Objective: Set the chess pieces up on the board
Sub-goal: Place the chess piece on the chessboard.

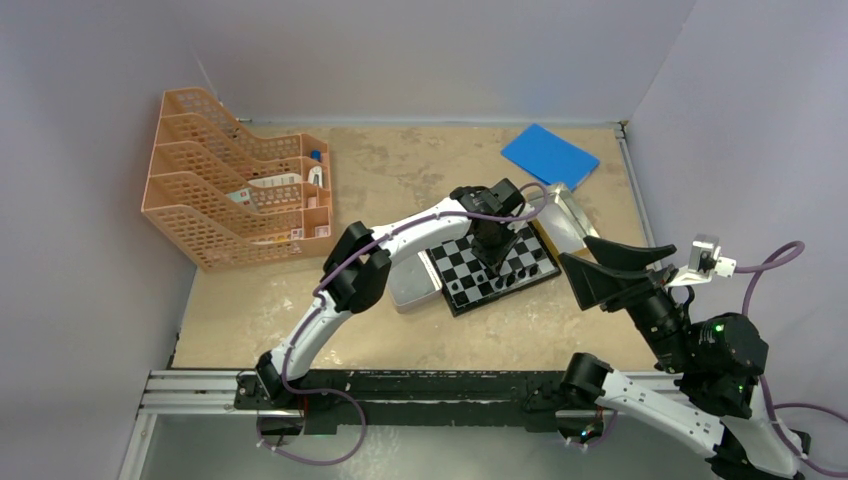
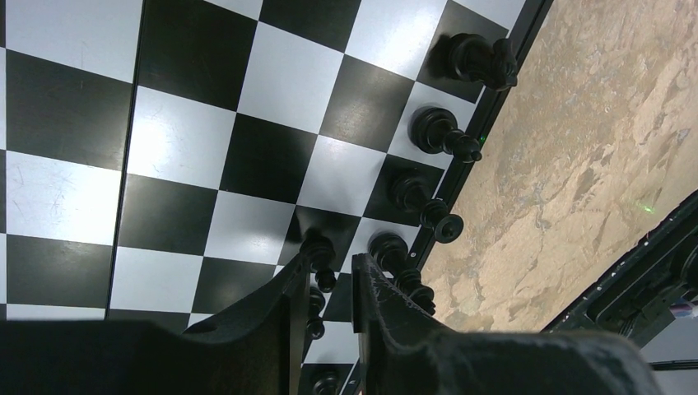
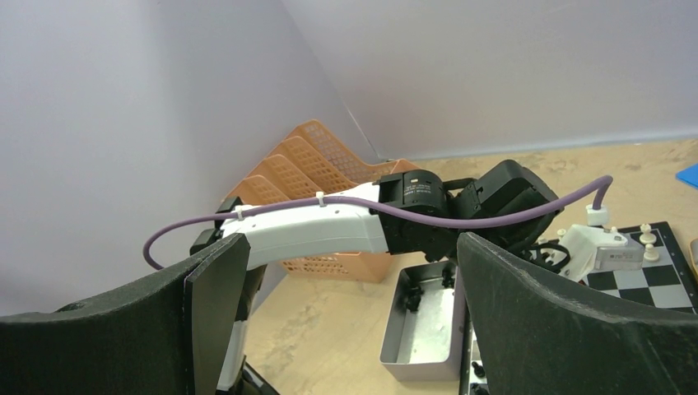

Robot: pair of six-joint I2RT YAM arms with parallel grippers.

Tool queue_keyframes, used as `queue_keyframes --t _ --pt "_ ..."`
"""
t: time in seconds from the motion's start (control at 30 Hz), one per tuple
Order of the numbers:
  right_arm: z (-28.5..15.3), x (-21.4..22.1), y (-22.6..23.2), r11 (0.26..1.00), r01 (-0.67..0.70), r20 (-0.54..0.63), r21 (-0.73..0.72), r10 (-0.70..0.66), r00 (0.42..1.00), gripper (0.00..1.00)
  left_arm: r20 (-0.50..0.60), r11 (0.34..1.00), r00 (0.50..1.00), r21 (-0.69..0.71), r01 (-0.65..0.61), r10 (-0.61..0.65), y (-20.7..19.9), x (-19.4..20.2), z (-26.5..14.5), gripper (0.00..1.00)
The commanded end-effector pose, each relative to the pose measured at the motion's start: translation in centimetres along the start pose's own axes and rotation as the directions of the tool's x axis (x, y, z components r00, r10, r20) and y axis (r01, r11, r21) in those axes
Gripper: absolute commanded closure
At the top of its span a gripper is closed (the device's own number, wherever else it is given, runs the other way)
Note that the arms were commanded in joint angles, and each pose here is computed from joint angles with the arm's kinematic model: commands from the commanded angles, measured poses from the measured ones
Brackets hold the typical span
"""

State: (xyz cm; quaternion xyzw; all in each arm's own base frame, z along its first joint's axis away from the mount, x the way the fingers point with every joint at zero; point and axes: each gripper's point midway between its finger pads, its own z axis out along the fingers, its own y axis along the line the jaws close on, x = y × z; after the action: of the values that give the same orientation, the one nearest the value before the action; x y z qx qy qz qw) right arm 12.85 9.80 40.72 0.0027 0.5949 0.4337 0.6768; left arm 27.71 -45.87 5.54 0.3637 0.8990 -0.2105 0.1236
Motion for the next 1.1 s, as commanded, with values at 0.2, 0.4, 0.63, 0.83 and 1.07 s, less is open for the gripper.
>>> queue_keyframes --t 0.2,0.4,0.63,0.83,1.07 --pt "-0.6 -1.8 0.8 0.999 -0.027 0.047 -0.043 0.029 0.998 0.01 0.001 0.999 0.999 -0.019 -0.034 0.034 0.2 0.0 0.0 0.75" --pt "-0.9 -1.9 0.7 0.998 -0.033 0.053 -0.044 0.036 0.998 0.01 -0.008 0.999 0.999 -0.029 -0.038 0.038 0.4 0.3 0.1 0.76" --pt "-0.8 -1.8 0.8 0.998 -0.036 0.05 -0.047 0.038 0.998 0.01 -0.016 0.999 0.999 -0.029 -0.046 0.045 0.3 0.6 0.5 0.8" --pt "-0.9 -1.9 0.8 0.998 -0.036 0.052 -0.046 0.039 0.998 0.01 -0.012 0.998 0.999 -0.02 -0.053 0.052 0.2 0.5 0.9 0.86" --pt "-0.8 -1.7 0.7 0.999 -0.032 0.05 -0.043 0.034 0.998 0.01 -0.002 0.998 0.998 -0.019 -0.058 0.058 0.1 0.3 1.0 0.87"
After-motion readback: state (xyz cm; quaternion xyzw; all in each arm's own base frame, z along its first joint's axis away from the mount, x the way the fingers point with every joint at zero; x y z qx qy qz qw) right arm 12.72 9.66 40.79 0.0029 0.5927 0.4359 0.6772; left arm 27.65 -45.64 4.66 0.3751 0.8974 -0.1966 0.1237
